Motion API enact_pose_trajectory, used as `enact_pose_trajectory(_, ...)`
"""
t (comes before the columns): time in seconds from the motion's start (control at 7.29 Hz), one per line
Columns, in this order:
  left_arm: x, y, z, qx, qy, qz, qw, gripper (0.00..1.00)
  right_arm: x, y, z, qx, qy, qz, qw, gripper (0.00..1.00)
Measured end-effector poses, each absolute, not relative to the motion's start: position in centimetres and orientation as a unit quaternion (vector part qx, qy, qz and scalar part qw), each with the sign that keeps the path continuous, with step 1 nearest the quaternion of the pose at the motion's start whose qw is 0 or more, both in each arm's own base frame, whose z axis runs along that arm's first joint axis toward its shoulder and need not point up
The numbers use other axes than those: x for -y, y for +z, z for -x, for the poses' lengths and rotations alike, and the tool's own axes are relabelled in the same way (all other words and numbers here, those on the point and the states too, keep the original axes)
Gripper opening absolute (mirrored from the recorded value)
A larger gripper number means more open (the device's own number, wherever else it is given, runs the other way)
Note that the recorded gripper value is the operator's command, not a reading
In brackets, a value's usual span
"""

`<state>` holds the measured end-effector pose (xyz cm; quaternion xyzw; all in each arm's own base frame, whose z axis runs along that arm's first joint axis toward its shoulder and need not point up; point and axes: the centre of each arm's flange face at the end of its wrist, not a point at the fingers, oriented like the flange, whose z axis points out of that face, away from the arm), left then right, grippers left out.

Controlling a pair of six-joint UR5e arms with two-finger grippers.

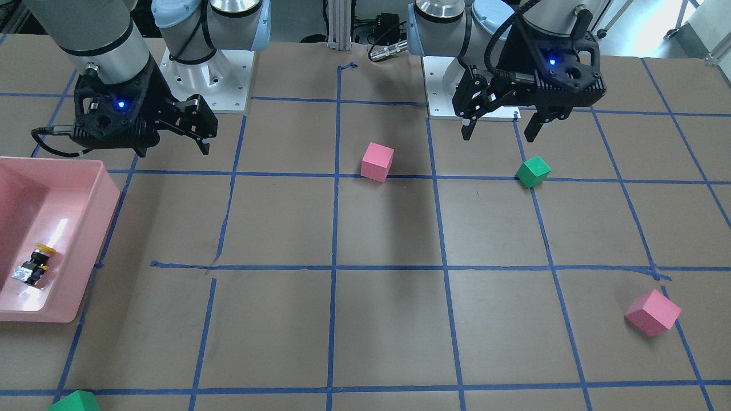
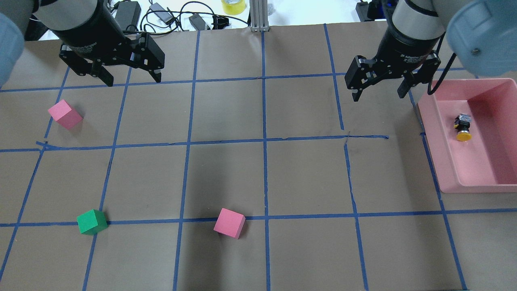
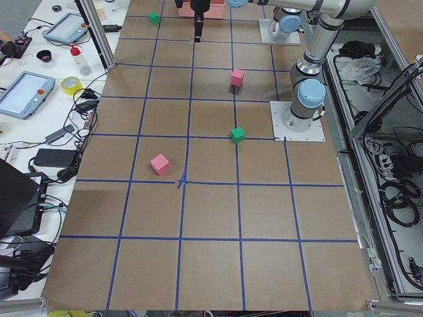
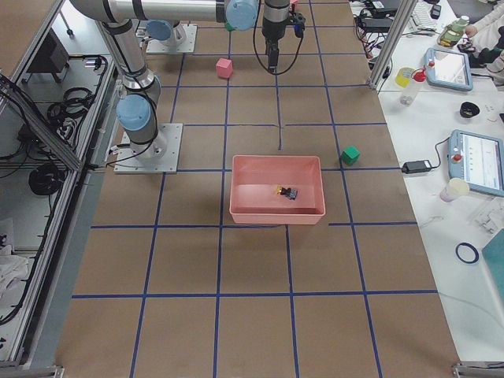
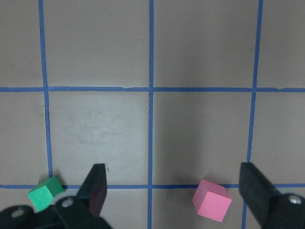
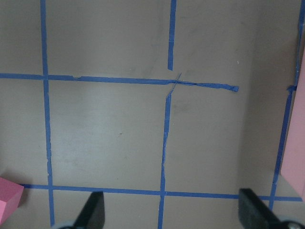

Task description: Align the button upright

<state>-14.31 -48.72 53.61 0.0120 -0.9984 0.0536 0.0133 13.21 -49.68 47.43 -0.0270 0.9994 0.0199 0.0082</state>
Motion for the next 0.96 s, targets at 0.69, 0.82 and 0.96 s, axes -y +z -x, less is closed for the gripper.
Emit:
enact_pose_trajectory(0.69, 48.80, 53.59, 14.26, 0.998, 0.054, 0.024, 0.012, 1.00, 49.50, 47.49, -13.09, -0.999, 0.024, 0.022, 0.006, 1.00)
enact_pose_trajectory(0.82, 48.79, 53.61, 14.27, 0.998, 0.054, 0.025, 0.012, 1.00, 49.45, 47.60, -13.12, -1.000, 0.023, 0.021, 0.006, 1.00)
enact_pose_trajectory(0.96, 48.74, 53.65, 14.29, 0.998, 0.054, 0.025, 0.012, 1.00, 49.48, 47.64, -13.09, -1.000, 0.021, 0.020, 0.006, 1.00)
